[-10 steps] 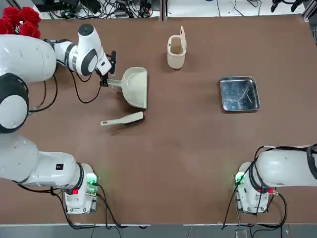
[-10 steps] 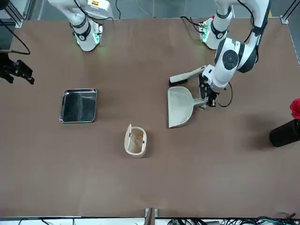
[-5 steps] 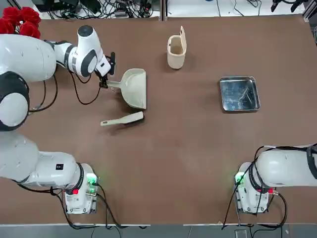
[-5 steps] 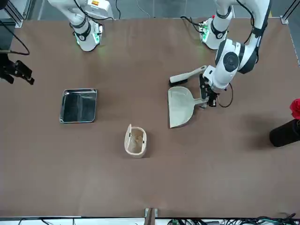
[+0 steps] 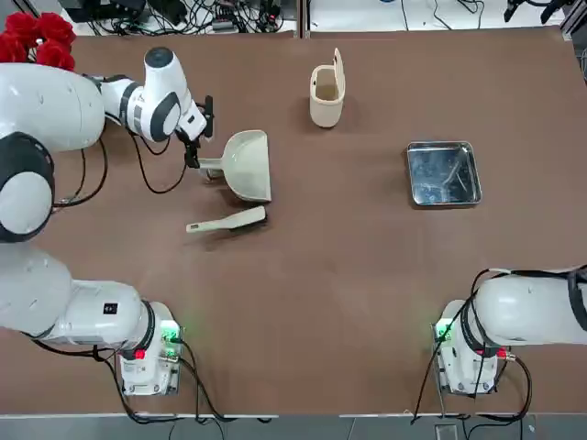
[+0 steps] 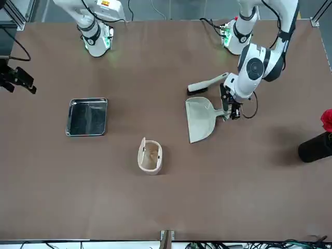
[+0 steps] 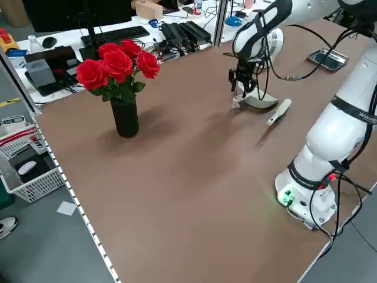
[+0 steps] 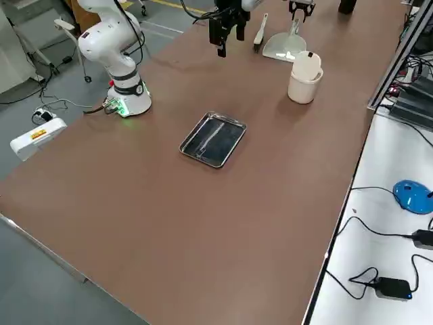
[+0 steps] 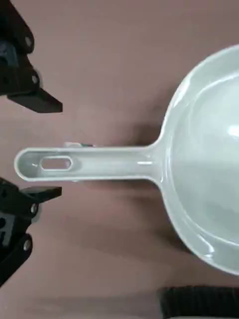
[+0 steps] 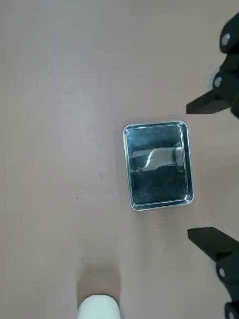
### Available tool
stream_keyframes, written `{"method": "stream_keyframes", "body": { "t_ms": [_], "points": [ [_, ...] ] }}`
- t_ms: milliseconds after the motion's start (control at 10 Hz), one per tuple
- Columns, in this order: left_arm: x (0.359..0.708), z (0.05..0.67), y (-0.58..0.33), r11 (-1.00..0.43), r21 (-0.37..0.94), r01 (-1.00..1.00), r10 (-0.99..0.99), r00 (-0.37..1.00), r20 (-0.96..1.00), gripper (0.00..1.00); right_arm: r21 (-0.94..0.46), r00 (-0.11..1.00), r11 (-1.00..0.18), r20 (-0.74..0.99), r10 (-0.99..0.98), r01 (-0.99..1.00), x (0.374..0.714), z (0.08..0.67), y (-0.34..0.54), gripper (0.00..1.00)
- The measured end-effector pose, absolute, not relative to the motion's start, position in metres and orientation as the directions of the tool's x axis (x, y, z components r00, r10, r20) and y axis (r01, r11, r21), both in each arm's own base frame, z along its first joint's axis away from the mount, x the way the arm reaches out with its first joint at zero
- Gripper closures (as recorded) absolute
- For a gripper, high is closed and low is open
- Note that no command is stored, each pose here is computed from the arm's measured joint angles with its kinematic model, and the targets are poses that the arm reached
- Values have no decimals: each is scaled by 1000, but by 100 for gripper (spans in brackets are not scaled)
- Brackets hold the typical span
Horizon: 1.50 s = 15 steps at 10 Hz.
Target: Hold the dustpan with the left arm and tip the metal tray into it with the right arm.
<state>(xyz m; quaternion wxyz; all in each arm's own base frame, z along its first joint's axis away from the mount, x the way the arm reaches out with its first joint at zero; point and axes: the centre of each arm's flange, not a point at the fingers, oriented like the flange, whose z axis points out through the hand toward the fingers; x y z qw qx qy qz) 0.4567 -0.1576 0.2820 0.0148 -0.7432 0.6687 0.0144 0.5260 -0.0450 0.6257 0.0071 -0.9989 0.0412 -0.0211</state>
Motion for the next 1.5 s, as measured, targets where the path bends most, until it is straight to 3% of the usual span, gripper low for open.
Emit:
{"method": "stream_keyframes", "body": {
  "t_ms": [200,400,600,900,1300,1500],
  "points": [
    [463,314,-159,-185,-71,-980,-982,187,-23,10,-17,995,-996,41,-88,-87,526,626,-48,0],
    [469,347,-149,-363,-85,-928,-930,366,-21,1,-17,995,-996,40,-89,-89,526,626,-49,0],
    [492,389,-109,-656,-60,-752,-751,659,-44,1,-17,995,-996,39,-90,-89,525,625,-49,0],
    [521,467,-82,-912,-70,-404,-403,915,-33,1,-17,995,-996,36,-89,-89,525,625,-49,0],
    [548,608,-68,-996,-9,-89,-90,993,71,1,-18,996,-996,24,-91,-90,524,624,-49,0],
    [543,656,-56,-1000,7,-2,-2,998,64,1,-18,995,-995,24,-94,-93,523,624,-51,0]
  ]
}}
